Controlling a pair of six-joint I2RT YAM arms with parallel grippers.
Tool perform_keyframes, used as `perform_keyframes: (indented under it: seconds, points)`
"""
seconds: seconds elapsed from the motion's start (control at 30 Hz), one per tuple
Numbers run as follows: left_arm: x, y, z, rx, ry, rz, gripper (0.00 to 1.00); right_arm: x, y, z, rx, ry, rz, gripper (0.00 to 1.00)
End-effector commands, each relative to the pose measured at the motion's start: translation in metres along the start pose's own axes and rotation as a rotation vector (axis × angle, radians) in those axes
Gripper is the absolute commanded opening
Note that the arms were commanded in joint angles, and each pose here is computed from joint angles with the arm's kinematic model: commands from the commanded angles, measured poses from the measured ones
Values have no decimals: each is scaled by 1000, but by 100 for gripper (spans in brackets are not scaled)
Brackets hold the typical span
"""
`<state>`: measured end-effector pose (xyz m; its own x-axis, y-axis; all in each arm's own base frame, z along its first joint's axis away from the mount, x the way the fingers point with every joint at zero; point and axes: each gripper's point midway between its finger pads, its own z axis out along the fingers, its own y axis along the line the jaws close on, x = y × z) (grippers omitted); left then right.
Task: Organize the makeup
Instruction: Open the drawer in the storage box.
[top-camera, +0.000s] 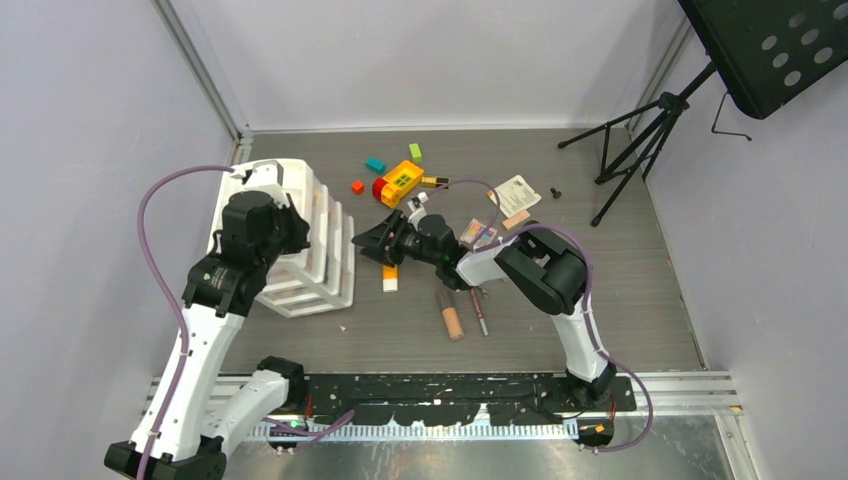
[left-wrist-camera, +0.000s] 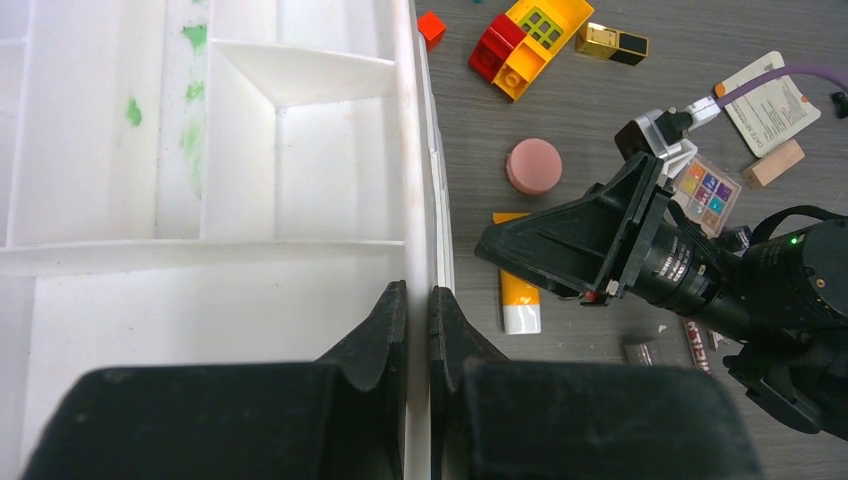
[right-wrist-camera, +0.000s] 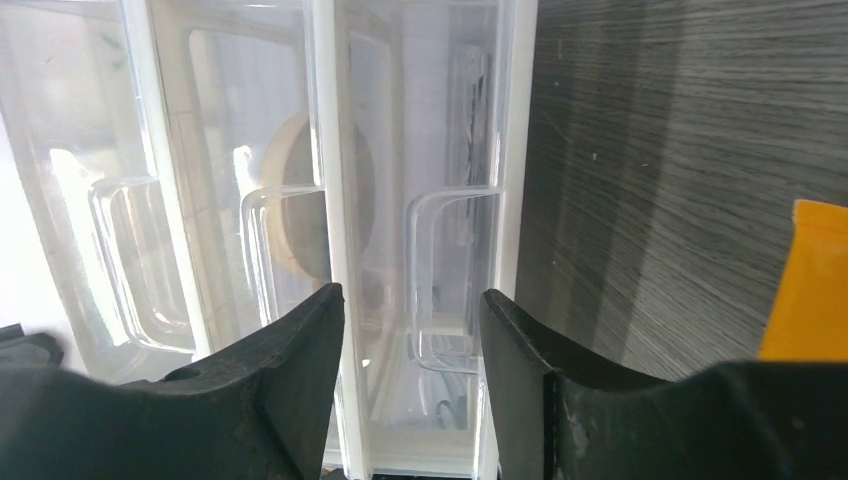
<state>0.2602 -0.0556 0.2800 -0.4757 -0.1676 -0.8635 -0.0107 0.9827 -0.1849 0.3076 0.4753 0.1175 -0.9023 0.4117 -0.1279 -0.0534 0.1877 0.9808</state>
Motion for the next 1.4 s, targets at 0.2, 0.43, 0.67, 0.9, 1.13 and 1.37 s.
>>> perform_keyframes:
  seconds: [0.2, 0.43, 0.67, 0.9, 1.13, 1.37]
  points:
    - [-71, -12, -16, 46, -286, -41, 0, 11, 33, 10, -153, 32, 38, 55]
    - [-70, -14, -12, 55, -278, -44, 0, 12, 40, 10, -212, 31, 66, 53]
    - [-71, -15, -12, 60, -280, -48, 0, 15, 35, 13, -222, 44, 94, 52]
    - [-70, -16, -10, 64, -276, -49, 0, 15, 34, 14, -236, 46, 112, 52]
    - [-67, -16, -6, 62, -267, -51, 0, 14, 45, 12, -307, 48, 152, 51]
    - [-66, -16, -5, 61, -267, -58, 0, 13, 48, 13, -350, 60, 201, 49]
